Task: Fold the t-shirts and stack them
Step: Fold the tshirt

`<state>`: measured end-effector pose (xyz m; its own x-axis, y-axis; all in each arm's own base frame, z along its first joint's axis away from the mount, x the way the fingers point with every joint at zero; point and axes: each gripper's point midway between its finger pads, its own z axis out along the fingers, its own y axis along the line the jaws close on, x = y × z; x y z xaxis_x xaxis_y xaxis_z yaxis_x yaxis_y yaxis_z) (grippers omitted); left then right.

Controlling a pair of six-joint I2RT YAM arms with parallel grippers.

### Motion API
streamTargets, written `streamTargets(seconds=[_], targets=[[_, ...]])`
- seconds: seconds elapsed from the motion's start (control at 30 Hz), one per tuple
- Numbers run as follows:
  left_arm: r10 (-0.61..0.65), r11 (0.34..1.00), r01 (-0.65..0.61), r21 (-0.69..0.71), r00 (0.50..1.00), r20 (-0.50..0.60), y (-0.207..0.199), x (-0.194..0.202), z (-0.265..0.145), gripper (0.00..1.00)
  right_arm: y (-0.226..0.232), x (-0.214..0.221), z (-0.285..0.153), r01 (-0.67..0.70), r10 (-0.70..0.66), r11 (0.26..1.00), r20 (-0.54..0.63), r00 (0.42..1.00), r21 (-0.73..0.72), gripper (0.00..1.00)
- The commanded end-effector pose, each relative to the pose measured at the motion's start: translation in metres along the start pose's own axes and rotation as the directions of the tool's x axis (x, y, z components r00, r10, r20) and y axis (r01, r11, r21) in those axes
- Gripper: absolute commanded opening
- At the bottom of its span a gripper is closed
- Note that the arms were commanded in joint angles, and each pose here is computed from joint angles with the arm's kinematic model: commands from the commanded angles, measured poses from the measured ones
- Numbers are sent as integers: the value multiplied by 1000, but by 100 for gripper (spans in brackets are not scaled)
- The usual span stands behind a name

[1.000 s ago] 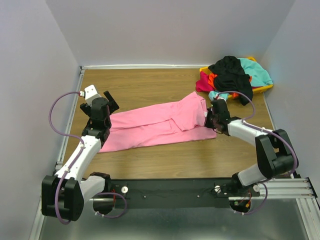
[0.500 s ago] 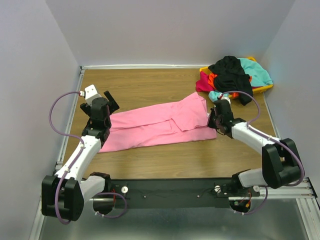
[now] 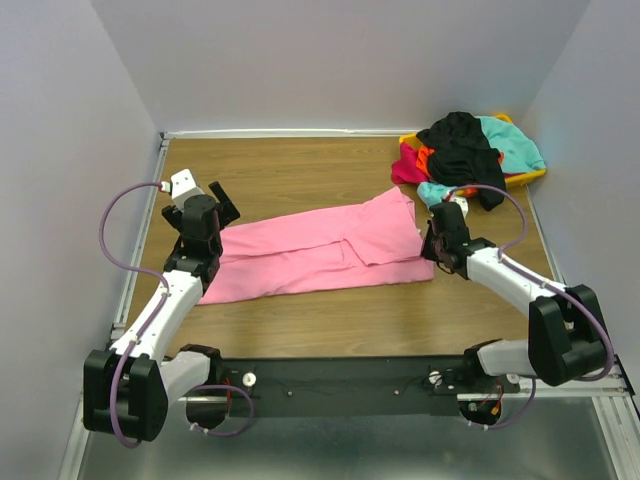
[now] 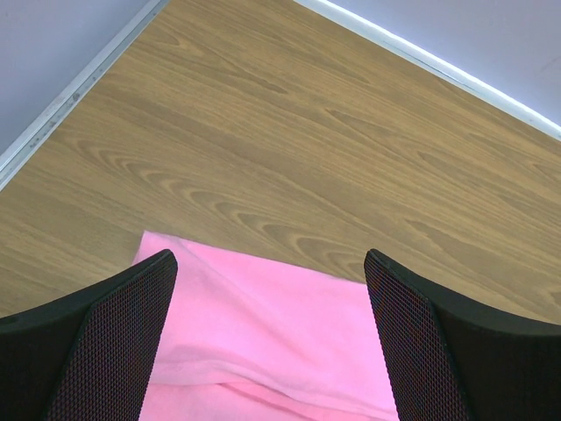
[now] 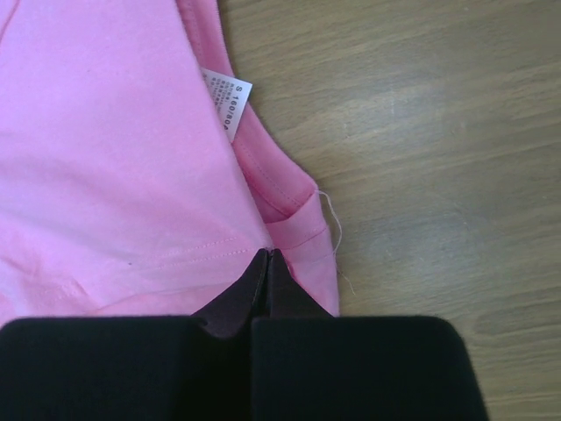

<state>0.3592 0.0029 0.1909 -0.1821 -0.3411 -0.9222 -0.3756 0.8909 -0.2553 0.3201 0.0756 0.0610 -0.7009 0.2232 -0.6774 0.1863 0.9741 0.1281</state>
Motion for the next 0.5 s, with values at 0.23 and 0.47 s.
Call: streamTargets(seconds=[0.23, 0.47], targets=[[0, 1000, 0, 7, 1000, 11, -1, -2, 2, 96, 9, -4, -13, 57, -57, 998, 21, 998, 13, 49], [5, 1000, -5, -16, 1000, 9, 3, -1, 4, 96, 125, 1, -51, 222, -192, 888, 115, 975, -402, 41]])
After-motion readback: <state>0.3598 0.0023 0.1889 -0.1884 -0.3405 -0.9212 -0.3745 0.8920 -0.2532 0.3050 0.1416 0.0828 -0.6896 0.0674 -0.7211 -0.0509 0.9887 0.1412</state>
